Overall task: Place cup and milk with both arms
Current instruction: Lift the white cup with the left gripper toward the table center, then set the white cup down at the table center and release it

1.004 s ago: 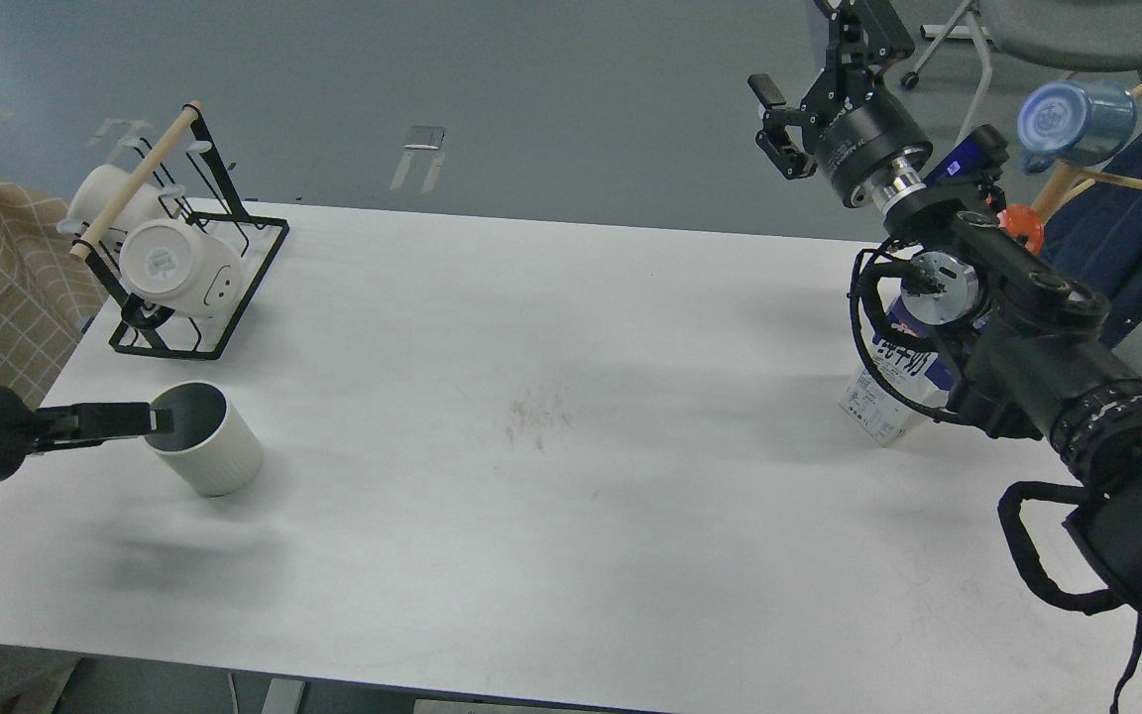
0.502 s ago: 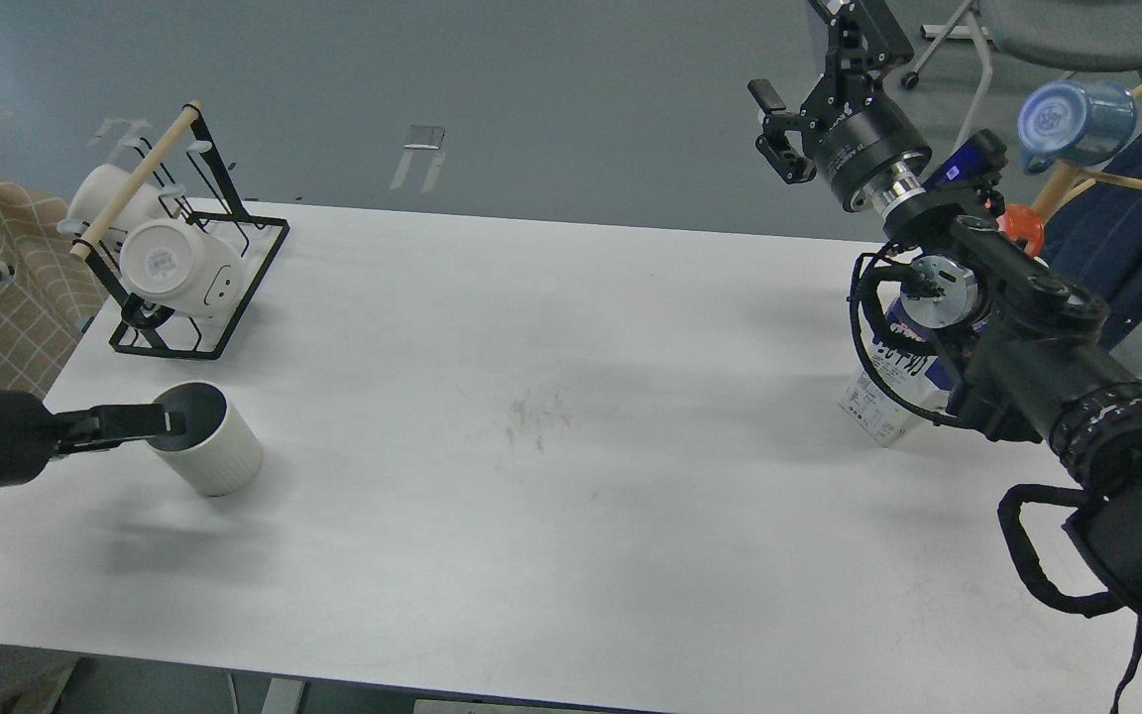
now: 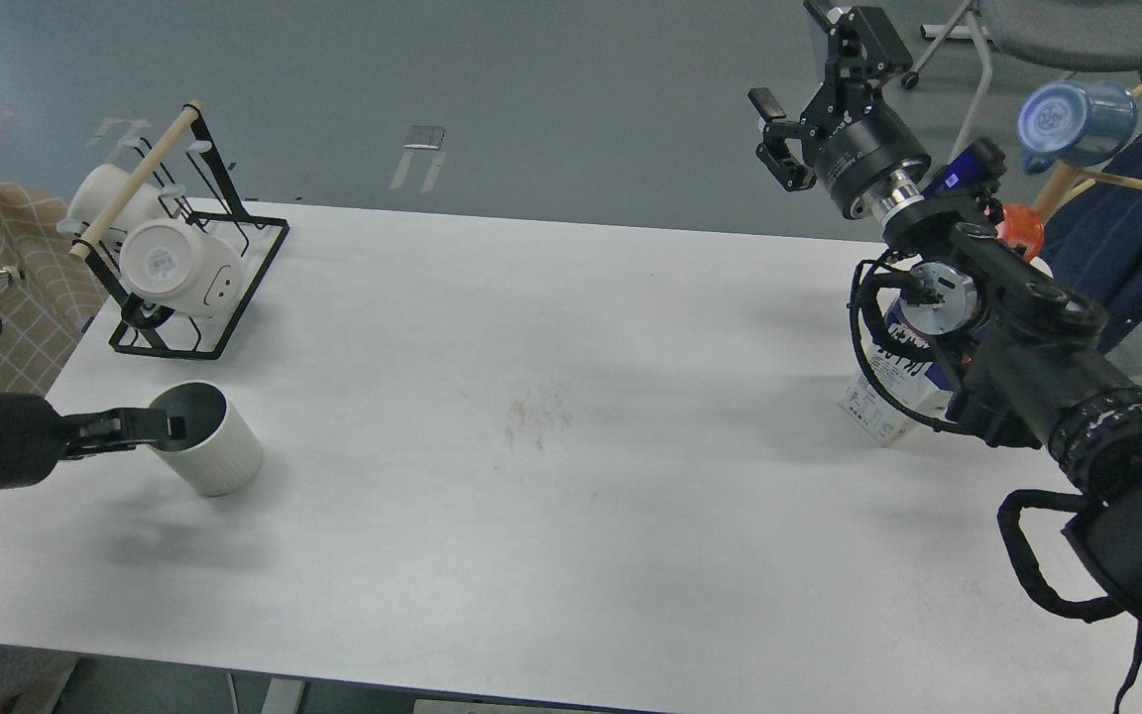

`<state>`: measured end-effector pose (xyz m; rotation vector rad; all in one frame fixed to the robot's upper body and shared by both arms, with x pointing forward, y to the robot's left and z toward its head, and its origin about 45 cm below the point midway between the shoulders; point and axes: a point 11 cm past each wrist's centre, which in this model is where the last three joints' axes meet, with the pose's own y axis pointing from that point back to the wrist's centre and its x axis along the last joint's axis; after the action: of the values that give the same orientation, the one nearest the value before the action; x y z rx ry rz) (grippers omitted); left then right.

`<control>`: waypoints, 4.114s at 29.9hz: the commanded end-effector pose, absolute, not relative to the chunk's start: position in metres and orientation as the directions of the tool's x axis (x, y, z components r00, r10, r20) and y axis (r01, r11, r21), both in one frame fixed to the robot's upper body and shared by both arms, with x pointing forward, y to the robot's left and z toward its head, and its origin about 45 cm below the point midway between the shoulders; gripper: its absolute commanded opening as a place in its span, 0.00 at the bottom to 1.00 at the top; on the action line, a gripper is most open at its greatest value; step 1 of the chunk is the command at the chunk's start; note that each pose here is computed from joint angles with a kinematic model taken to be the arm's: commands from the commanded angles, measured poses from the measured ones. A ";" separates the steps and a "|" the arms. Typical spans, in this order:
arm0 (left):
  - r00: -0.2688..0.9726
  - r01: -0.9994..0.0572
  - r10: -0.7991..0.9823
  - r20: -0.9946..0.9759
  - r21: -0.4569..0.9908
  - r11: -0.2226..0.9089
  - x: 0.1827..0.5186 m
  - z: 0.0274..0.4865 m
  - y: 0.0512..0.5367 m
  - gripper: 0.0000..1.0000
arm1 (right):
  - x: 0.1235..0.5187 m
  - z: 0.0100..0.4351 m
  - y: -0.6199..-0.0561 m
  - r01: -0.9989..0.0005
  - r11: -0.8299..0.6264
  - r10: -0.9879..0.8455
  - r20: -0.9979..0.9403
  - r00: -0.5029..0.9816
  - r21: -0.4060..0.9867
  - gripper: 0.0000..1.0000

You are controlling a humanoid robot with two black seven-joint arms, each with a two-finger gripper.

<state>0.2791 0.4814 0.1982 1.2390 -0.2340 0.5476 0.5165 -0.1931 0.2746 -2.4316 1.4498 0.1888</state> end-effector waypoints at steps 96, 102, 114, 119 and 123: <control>0.591 -0.398 -0.557 0.583 0.812 0.428 0.384 0.199 0.172 0.00 | 0.533 0.341 -0.177 -0.834 -0.469 -0.824 -0.197 0.532 -0.290 1.00; 0.605 -0.402 -0.551 0.574 0.818 0.411 0.385 0.194 0.178 0.00 | 0.532 0.336 -0.178 -0.836 -0.469 -0.823 -0.202 0.530 -0.284 1.00; 0.613 -0.396 -0.548 0.569 0.822 0.409 0.384 0.192 0.180 0.52 | 0.531 0.332 -0.178 -0.839 -0.468 -0.824 -0.207 0.528 -0.277 1.00; 0.615 -0.397 -0.543 0.572 0.820 0.413 0.385 0.194 0.180 0.81 | 0.531 0.331 -0.179 -0.840 -0.468 -0.824 -0.208 0.527 -0.276 1.00; 0.622 -0.403 -0.533 0.574 0.818 0.410 0.387 0.196 0.184 0.96 | 0.531 0.330 -0.179 -0.840 -0.467 -0.824 -0.209 0.527 -0.275 1.00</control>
<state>0.3851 0.1804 0.1940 1.1926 -0.9607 -0.1094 0.5308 -0.1786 0.3307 -2.4279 1.3769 0.0645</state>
